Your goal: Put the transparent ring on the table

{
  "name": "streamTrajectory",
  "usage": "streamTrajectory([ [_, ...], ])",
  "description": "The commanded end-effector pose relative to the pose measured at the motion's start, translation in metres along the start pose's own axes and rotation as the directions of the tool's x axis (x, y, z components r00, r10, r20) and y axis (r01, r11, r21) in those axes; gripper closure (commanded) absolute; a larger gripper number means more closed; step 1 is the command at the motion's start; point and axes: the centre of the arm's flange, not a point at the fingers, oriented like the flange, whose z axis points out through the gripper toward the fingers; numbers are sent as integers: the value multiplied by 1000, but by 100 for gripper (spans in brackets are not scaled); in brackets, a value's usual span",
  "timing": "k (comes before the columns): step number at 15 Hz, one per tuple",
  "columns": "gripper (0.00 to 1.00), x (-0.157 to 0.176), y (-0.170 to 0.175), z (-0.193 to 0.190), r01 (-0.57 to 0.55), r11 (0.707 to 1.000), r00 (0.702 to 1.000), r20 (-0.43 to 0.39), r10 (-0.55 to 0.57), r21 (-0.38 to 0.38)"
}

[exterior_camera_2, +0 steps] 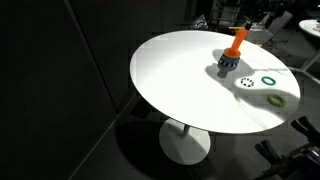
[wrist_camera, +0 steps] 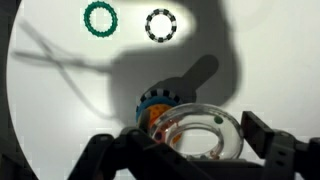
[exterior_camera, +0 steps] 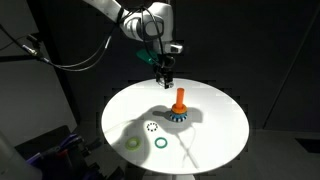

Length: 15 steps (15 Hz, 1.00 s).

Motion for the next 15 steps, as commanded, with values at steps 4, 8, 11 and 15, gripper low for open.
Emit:
streamTrajectory([
  [4,35,-47,11,33,78,997,992,100,-75,-27],
  [8,35,-69,19,62,125,990,981,154,-115,-58],
  [11,35,-85,25,83,157,984,972,193,-138,-89],
  [15,35,-104,34,111,204,970,963,204,-174,-135],
])
